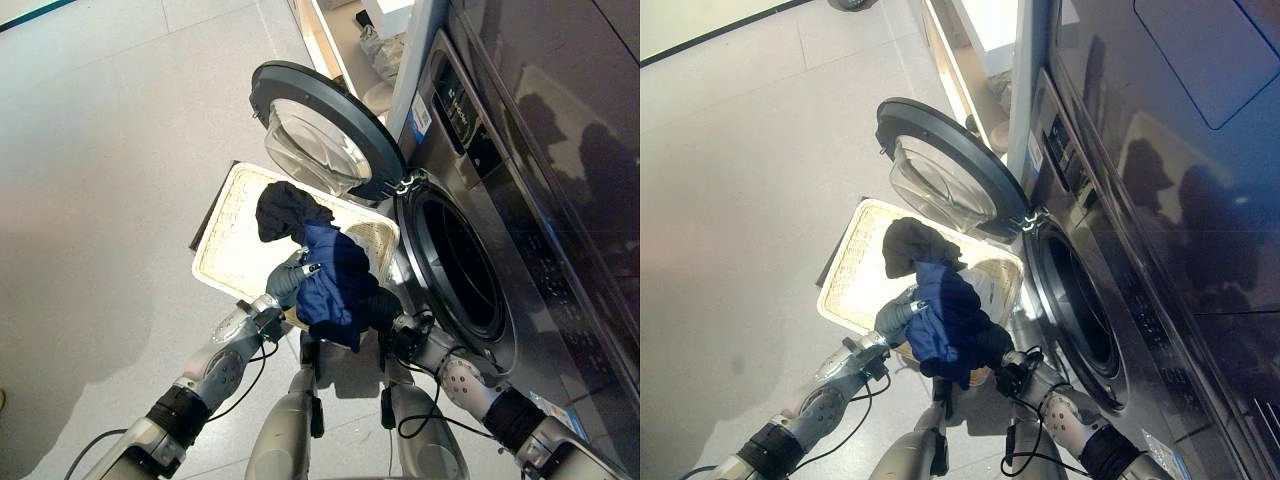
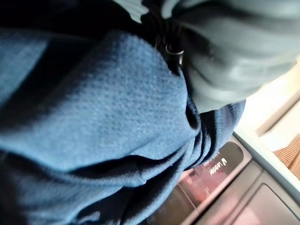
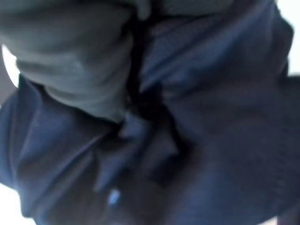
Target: Put the clothes into the washing machine.
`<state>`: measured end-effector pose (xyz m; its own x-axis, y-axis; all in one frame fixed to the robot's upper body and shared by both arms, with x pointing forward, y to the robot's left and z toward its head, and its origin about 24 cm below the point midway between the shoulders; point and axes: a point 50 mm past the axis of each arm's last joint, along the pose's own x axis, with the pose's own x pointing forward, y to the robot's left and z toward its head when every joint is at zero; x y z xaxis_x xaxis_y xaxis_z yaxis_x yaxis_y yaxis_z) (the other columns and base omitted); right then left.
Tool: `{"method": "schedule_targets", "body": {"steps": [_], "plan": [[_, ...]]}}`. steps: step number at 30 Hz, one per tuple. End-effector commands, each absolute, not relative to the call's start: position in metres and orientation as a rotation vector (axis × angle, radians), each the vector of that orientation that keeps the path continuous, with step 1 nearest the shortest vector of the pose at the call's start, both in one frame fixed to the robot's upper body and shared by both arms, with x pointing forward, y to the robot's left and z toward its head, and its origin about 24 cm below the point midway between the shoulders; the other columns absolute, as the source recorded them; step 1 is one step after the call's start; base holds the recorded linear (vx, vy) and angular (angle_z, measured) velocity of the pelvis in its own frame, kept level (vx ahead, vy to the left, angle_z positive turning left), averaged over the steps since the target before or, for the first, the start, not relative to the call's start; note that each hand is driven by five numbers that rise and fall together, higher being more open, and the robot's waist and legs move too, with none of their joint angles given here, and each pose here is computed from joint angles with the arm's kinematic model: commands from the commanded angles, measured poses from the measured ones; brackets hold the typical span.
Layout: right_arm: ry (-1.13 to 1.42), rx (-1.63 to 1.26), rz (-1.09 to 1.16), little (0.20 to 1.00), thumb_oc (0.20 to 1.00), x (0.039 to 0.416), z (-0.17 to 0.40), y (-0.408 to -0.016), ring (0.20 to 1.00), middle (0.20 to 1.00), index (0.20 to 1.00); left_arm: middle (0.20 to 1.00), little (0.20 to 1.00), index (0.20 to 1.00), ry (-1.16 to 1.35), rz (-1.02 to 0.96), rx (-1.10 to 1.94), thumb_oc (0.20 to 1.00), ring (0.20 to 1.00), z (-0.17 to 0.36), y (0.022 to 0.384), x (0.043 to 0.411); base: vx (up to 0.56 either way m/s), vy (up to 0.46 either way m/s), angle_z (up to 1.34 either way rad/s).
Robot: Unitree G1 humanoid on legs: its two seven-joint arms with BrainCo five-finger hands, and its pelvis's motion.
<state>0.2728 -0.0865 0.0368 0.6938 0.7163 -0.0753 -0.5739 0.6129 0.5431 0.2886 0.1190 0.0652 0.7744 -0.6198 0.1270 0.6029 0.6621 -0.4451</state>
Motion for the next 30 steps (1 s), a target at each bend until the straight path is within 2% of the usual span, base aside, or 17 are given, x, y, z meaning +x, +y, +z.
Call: {"method": "schedule_targets", "body": {"steps": [1, 2, 6, 8, 10, 11, 15, 17, 18, 20, 21, 23, 26, 30], "plan": [[0.218, 0.594, 1.044, 0.2, 0.2, 0.261, 0.068, -0.043, 0.2, 0.2, 0.2, 0.765, 0.765, 0.765, 0.022, -0.632, -0.361, 0.765, 0.765, 0.069, 0.109, 0.296, -0.01, -0.047, -0.01], [0.229, 0.596, 1.067, 0.2, 0.2, 0.26, 0.068, -0.04, 0.2, 0.2, 0.2, 1.0, 1.0, 1.0, 0.035, -0.587, -0.3, 1.0, 1.0, 0.067, 0.11, 0.298, -0.01, -0.047, -0.01], [0.279, 0.624, 1.111, 0.2, 0.2, 0.256, 0.068, -0.033, 0.2, 0.2, 0.2, 1.0, 1.0, 1.0, 0.033, -0.446, -0.151, 1.0, 1.0, 0.065, 0.115, 0.306, 0.0, -0.055, -0.01], [0.317, 0.644, 1.126, 0.2, 0.2, 0.254, 0.064, -0.03, 0.2, 0.2, 0.2, 1.0, 1.0, 1.0, 0.023, -0.286, -0.081, 1.0, 1.0, 0.065, 0.124, 0.313, 0.0, -0.048, -0.02], [0.334, 0.655, 1.127, 0.2, 0.2, 0.254, 0.063, -0.029, 0.2, 0.2, 0.2, 1.0, 1.0, 1.0, 0.012, -0.225, -0.063, 1.0, 1.0, 0.065, 0.127, 0.316, 0.0, -0.037, -0.05], [0.366, 0.703, 1.118, 0.2, 0.2, 0.254, 0.059, -0.029, 0.2, 0.2, 0.2, 1.0, 1.0, 1.0, -0.004, -0.108, -0.021, 1.0, 1.0, 0.066, 0.133, 0.319, 0.01, -0.046, -0.07], [0.367, 0.868, 0.997, 0.2, 0.2, 0.264, 0.056, -0.036, 0.2, 0.2, 0.2, 1.0, 1.0, 1.0, -0.018, 0.148, 0.105, 1.0, 1.0, 0.064, 0.155, 0.323, 0.01, -0.033, -0.06], [0.36, 0.886, 0.977, 0.2, 0.2, 0.266, 0.056, -0.038, 0.2, 0.2, 0.2, 1.0, 1.0, 1.0, -0.017, 0.17, 0.119, 1.0, 1.0, 0.063, 0.158, 0.324, 0.01, -0.006, -0.07], [0.304, 0.996, 0.839, 0.2, 0.2, 0.278, 0.056, -0.052, 0.2, 0.2, 0.2, 1.0, 1.0, 1.0, -0.004, 0.299, 0.217, 1.0, 1.0, 0.06, 0.175, 0.325, 0.03, 0.001, -0.07], [0.291, 1.006, 0.817, 0.2, 0.2, 0.28, 0.056, -0.055, 0.2, 0.2, 0.2, 1.0, 1.0, 1.0, -0.001, 0.316, 0.23, 1.0, 1.0, 0.06, 0.179, 0.326, 0.03, 0.011, -0.1], [0.18, 1.046, 0.636, 0.2, 0.2, 0.295, 0.059, -0.077, 0.2, 0.2, 0.2, 1.0, 1.0, 1.0, 0.036, 0.401, 0.25, 1.0, 1.0, 0.055, 0.194, 0.326, 0.04, 0.018, -0.13], [0.163, 1.054, 0.605, 0.2, 0.2, 0.297, 0.059, -0.082, 0.2, 0.2, 0.2, 1.0, 1.0, 1.0, 0.042, 0.413, 0.246, 1.0, 1.0, 0.054, 0.197, 0.326, 0.05, 0.039, -0.11], [0.02, 1.18, 0.31, 0.2, 0.2, 0.312, 0.056, -0.126, 0.2, 0.2, 0.2, 1.0, 1.0, 1.0, 0.108, 0.507, 0.171, 1.0, 1.0, 0.034, 0.215, 0.317, 0.09, 0.098, -0.19], [-0.135, 1.339, -0.077, 0.2, 0.2, 0.321, 0.046, -0.181, 0.2, 0.2, 0.2, 1.0, 1.0, 1.0, 0.182, 0.567, 0.069, 1.0, 1.0, 0.008, 0.222, 0.303, 0.09, 0.084, -0.08]]}}
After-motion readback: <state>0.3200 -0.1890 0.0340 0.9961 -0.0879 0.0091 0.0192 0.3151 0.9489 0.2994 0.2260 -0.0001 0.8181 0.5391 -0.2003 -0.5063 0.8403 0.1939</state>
